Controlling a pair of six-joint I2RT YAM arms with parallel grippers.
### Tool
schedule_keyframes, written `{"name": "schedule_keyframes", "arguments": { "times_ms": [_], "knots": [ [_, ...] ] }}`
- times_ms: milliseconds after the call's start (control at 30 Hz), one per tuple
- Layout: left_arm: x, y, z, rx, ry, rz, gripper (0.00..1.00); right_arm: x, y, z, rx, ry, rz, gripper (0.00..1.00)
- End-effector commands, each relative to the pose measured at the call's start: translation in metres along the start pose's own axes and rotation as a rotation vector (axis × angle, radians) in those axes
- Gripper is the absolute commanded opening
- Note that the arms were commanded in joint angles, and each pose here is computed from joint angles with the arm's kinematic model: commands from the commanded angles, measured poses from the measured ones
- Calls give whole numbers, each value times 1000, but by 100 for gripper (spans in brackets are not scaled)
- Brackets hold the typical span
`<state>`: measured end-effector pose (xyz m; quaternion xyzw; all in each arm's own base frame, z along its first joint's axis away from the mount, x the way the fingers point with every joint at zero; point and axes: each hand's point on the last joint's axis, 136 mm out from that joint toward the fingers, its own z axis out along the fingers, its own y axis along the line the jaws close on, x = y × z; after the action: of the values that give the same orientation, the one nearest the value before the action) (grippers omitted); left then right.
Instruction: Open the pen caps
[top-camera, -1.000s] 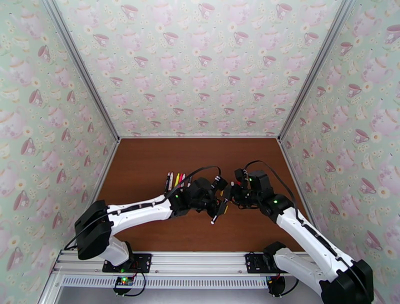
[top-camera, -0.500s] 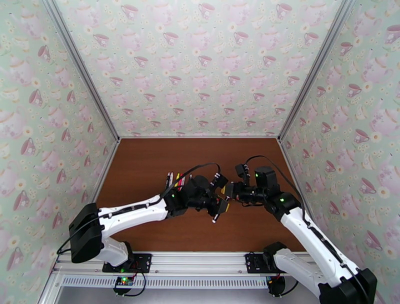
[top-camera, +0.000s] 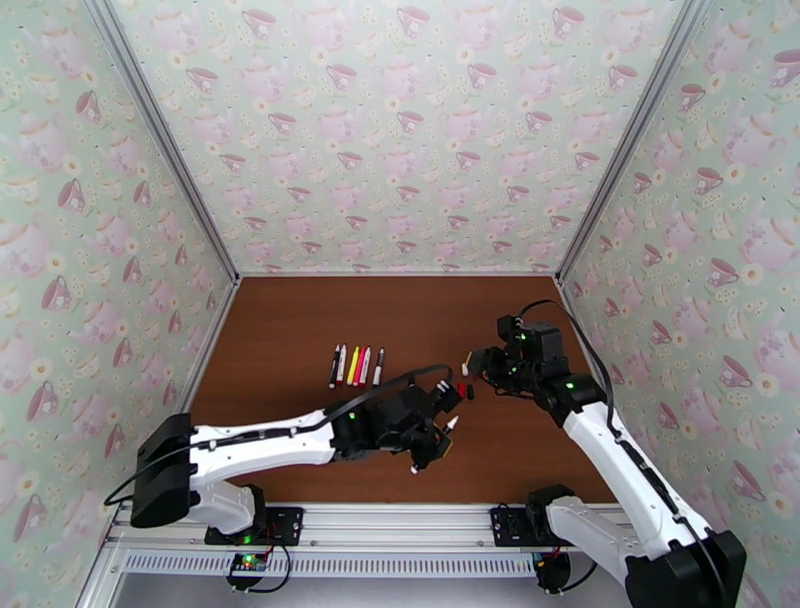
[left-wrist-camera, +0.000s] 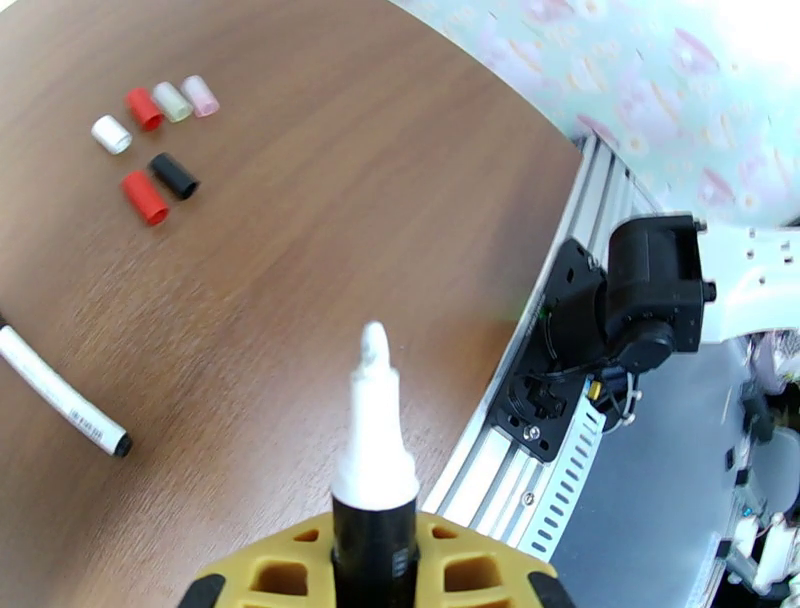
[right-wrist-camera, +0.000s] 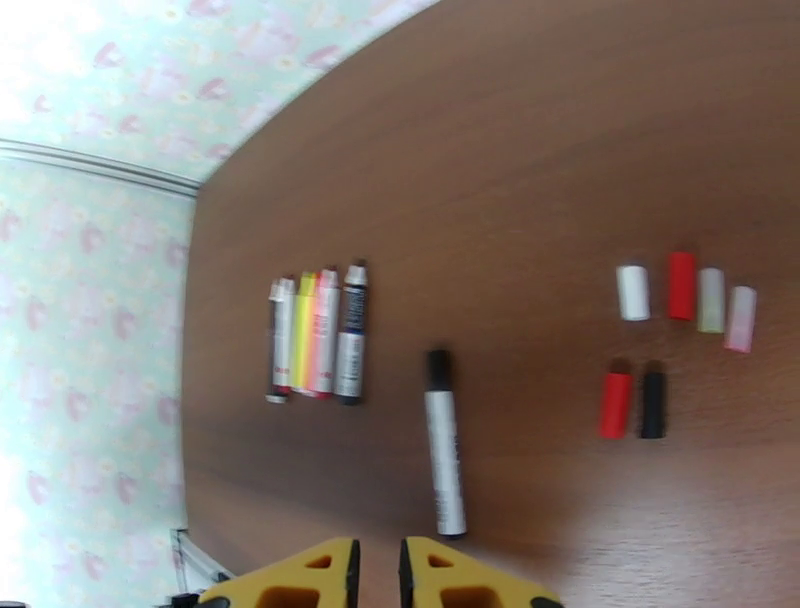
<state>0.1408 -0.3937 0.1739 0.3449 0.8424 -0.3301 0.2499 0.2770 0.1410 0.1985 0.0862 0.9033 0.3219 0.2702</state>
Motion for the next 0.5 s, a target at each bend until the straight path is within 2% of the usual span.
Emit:
{"name": "schedule_keyframes", "arguments": {
  "times_ms": [0,200,467],
  "knots": [
    [-30,-9,-26,83,-132,-61,1,9,-36,3,173,48,-51,8],
    [-38,13,-45,105,-230,-169,5,12,-82,18,384,104,-92,8],
    [-36,37,-57,34,-255,-221,6,12,-112,52,488,211,-109,10]
  ]
}}
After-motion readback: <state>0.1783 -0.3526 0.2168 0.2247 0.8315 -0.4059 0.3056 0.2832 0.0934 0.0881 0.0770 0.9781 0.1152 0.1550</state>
